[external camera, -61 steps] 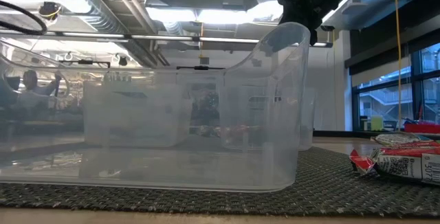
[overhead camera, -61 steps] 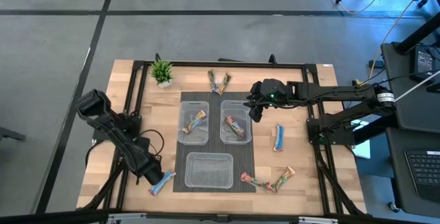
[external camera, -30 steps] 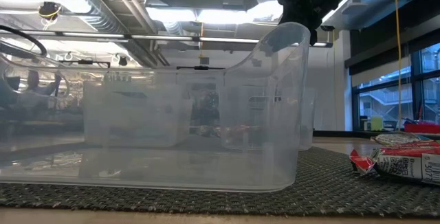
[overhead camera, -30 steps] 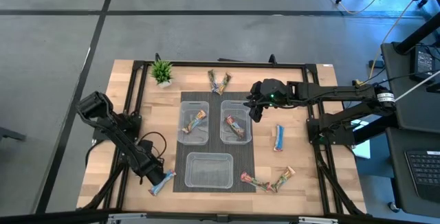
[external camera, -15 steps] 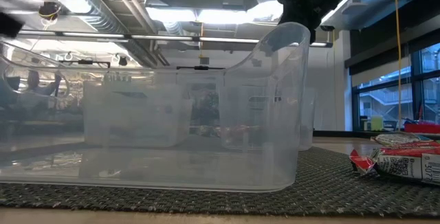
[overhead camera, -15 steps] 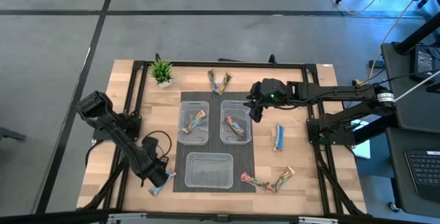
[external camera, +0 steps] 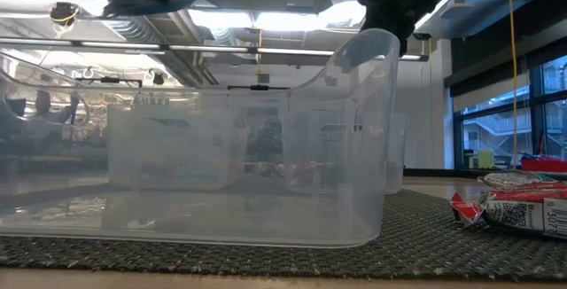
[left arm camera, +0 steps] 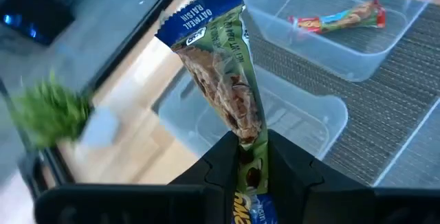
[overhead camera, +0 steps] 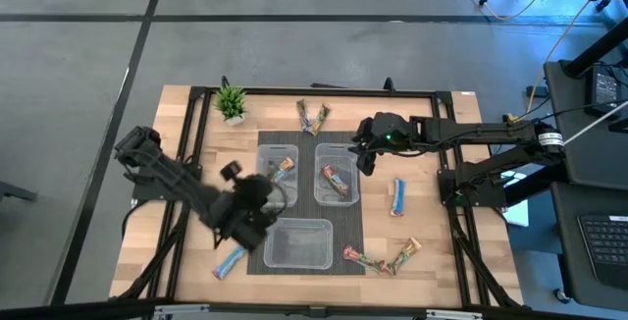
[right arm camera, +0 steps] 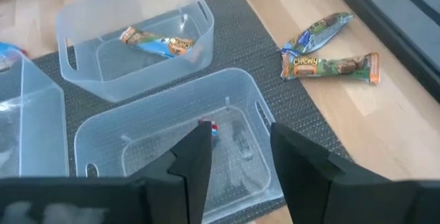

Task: Pick and place Granola Bars by type
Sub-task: Put the bottom blue granola bar into the bottom transparent bin, then put the top red granola bar into the top right transparent bin, then put the left red granola bar into the top right transparent bin

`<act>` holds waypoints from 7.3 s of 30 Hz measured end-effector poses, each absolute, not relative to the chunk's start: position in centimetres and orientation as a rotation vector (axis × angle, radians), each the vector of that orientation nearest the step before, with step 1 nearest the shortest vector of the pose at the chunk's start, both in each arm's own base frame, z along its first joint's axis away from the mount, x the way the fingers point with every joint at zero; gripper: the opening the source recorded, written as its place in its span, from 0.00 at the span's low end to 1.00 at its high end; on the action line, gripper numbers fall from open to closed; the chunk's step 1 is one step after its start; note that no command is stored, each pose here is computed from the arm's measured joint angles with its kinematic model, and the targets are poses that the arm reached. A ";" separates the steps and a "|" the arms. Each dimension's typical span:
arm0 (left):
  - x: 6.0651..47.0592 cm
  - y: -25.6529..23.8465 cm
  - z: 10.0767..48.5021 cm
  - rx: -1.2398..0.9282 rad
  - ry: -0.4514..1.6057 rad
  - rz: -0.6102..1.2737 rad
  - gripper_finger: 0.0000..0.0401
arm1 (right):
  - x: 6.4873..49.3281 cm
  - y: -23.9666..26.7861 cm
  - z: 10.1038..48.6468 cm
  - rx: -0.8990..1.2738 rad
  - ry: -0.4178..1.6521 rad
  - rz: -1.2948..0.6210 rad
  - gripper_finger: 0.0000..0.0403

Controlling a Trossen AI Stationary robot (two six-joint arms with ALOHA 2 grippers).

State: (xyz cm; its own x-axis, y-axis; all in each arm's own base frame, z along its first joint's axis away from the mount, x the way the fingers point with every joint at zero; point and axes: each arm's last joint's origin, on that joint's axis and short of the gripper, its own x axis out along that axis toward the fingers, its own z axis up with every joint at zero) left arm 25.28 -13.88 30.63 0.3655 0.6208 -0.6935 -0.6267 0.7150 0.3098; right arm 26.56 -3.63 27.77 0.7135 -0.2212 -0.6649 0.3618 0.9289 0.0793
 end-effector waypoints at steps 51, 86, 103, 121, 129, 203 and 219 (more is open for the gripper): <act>38.2 -16.5 17.4 0.151 1.332 -0.123 0.15 | 19.5 4.5 23.5 0.845 1.106 -0.882 0.38; 36.0 -15.0 25.3 0.138 1.154 -0.005 0.33 | 19.0 5.0 21.8 0.933 1.150 -0.901 0.59; 33.6 -15.1 29.3 0.148 1.023 0.093 0.32 | 19.2 5.2 16.6 0.959 1.176 -1.092 0.72; 30.0 -16.1 28.6 0.157 1.164 0.347 0.32 | 18.5 5.1 13.4 0.960 1.186 -1.042 0.36; 27.2 -17.2 28.5 0.110 1.294 0.458 0.32 | 20.5 5.5 15.4 0.871 1.139 -0.896 0.19; 21.0 -21.4 17.8 -0.349 1.347 0.682 0.32 | 34.1 1.6 18.9 0.537 0.982 -0.591 0.18; 21.2 -21.9 17.7 -0.487 1.370 0.687 0.42 | 34.2 1.7 19.0 0.551 0.978 -0.577 0.36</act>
